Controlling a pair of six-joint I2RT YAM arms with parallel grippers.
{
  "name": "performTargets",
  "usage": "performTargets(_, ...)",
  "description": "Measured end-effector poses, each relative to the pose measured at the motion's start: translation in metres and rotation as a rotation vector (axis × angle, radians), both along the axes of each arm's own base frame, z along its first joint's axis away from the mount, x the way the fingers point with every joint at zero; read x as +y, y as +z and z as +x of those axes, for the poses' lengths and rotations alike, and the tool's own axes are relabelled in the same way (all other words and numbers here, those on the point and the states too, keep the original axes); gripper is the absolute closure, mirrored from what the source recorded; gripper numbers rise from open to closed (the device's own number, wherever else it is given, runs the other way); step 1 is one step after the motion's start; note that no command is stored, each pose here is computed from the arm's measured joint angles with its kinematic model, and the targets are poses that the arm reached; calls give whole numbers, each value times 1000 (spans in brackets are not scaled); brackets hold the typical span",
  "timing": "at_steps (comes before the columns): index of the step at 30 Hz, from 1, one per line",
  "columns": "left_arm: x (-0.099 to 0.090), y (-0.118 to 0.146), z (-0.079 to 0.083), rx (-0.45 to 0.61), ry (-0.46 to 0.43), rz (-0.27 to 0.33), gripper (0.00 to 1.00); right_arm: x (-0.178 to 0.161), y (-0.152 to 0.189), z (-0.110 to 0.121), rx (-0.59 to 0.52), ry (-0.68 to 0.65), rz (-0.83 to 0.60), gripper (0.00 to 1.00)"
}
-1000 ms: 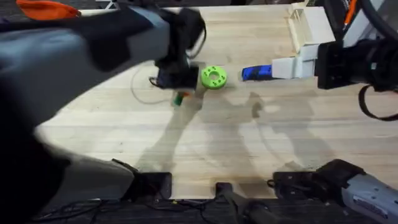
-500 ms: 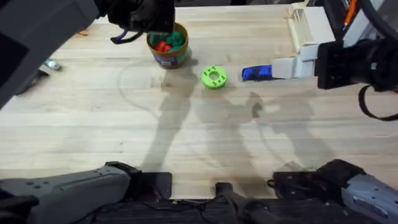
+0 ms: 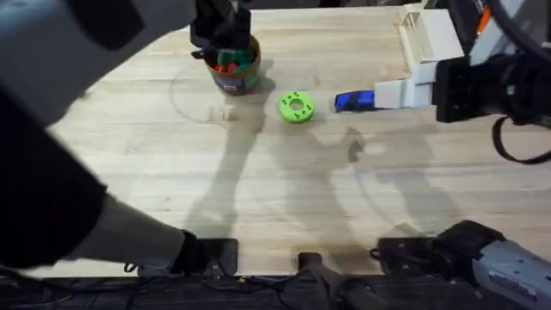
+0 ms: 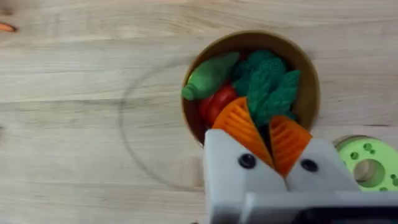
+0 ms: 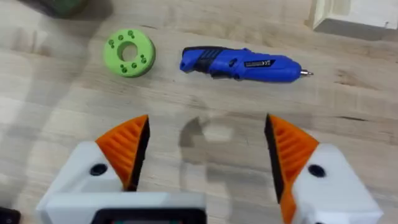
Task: Pick up the gripper from the table and insert it into the empty holder that is missing its gripper. Then pick up a screw, insert it into the mounting hole, and use the screwdriver to tighten it. Finally, clean up the table by picking up the vegetable and placing it into the bucket.
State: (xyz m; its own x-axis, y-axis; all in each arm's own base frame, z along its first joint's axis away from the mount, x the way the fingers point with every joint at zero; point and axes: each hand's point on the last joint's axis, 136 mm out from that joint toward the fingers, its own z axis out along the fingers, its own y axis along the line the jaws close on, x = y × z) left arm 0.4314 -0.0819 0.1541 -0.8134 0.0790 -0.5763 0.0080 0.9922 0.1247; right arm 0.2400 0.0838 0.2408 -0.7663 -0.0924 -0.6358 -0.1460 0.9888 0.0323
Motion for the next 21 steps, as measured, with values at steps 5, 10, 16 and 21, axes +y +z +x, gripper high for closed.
performTargets(5,-1,-13,2,29,-9,12,896,1,-9,2,36,0,-17,10)
performTargets(10,-1,-10,1,22,-9,9,120,1,-9,2,36,0,-17,10)
performTargets(16,4,40,-15,-63,-9,-17,15,1,-9,1,38,0,-18,11)
performTargets(21,13,81,-58,-78,-21,-31,15,-1,-1,-3,6,0,-2,10)
